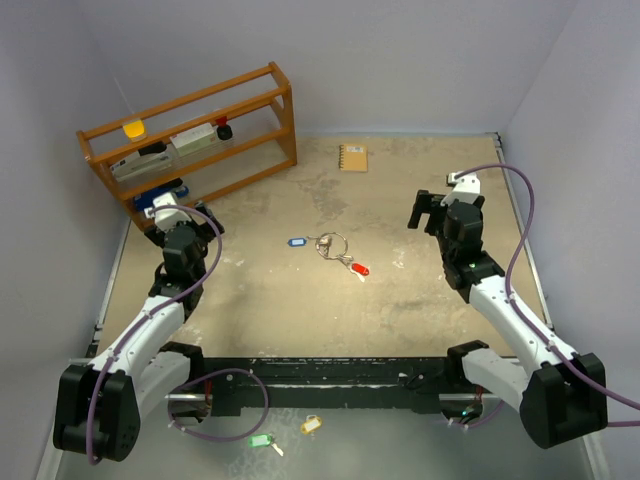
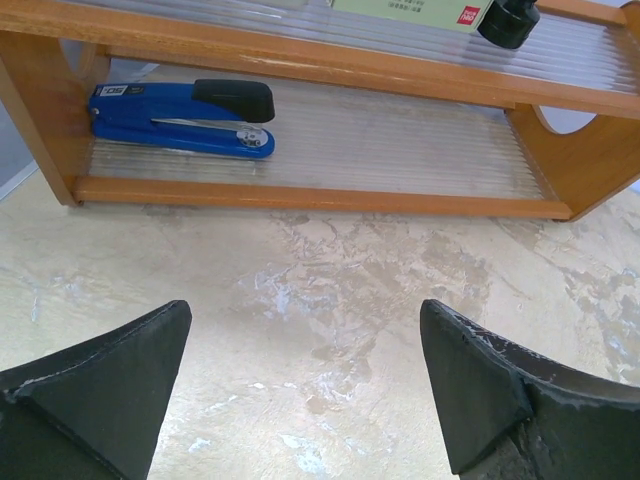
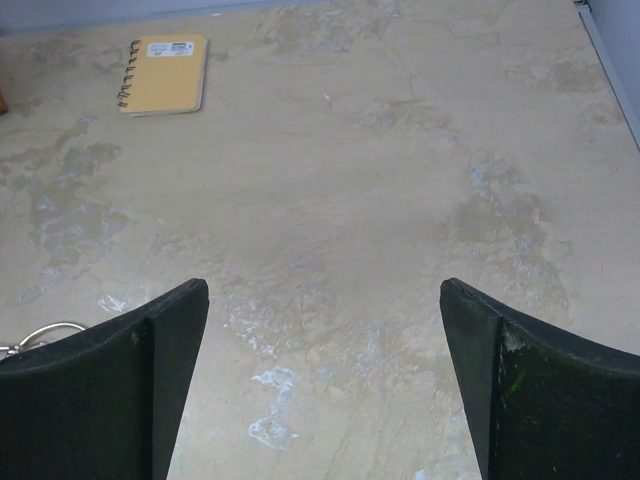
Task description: Remove the keys from the keyring
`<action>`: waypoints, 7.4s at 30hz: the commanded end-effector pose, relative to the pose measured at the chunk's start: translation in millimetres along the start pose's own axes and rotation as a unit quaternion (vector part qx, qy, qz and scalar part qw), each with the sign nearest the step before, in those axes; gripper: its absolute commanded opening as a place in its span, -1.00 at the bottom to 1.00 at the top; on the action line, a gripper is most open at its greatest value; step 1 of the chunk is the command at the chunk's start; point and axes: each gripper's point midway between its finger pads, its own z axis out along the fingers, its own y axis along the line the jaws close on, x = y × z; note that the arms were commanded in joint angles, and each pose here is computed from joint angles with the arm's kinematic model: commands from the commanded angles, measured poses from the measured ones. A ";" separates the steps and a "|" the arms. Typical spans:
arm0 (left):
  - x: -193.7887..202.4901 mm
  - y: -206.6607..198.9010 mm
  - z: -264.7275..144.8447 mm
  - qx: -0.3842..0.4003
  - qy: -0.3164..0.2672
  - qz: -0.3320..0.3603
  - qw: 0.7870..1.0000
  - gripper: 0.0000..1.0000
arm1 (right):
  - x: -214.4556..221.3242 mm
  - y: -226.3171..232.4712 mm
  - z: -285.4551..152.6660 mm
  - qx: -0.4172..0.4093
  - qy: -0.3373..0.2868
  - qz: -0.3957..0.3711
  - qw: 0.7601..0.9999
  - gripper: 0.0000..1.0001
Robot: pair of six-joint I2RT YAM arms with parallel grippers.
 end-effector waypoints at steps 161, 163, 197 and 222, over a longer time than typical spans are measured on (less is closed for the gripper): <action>-77.4 -109.2 -57.8 0.297 -0.049 -0.135 0.944 -0.53 | 208.3 154.4 -27.1 -0.268 0.284 -0.153 0.908 0.16; -77.1 -108.4 -57.4 0.296 -0.050 -0.135 0.944 -0.54 | 210.7 152.7 -28.1 -0.265 0.288 -0.151 0.908 0.10; -79.2 -101.5 -55.9 0.278 -0.057 -0.136 0.949 -0.54 | 237.1 169.9 -24.5 -0.257 0.342 -0.180 0.886 -0.45; -90.7 -151.0 -59.8 0.390 -0.061 -0.104 0.913 -0.56 | -8.5 226.4 -65.8 -0.329 0.081 -0.156 0.928 -1.00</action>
